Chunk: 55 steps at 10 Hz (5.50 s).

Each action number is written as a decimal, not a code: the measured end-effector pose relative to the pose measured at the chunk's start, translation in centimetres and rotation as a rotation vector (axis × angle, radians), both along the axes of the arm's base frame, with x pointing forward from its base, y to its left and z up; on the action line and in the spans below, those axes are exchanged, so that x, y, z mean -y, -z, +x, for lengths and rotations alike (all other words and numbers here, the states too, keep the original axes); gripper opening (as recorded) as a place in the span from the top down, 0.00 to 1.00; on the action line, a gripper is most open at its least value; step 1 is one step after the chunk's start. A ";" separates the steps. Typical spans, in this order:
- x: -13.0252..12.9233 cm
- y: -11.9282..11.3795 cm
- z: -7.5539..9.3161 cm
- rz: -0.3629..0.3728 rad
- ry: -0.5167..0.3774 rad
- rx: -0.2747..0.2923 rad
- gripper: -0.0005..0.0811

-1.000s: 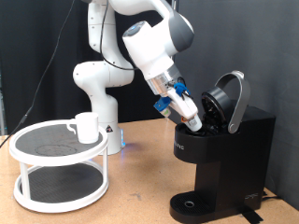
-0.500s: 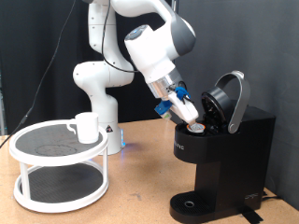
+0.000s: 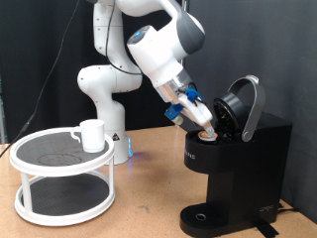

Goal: Make a cup of coffee with the keurig machine

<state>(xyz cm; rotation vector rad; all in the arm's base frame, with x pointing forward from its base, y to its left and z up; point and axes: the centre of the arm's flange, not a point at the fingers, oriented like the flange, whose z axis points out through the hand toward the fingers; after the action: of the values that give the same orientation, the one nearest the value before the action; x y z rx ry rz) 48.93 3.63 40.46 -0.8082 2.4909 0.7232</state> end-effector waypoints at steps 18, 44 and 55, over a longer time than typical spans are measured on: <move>0.3 -15.0 -0.8 0.375 0.074 0.099 0.09; -17.6 -12.9 1.6 0.053 -0.107 0.001 0.09; -14.5 -11.2 2.1 -0.003 -0.061 -0.044 0.99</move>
<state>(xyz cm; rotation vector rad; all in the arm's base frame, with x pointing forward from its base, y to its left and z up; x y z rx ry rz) 51.00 18.10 51.71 -0.8821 2.5163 0.7661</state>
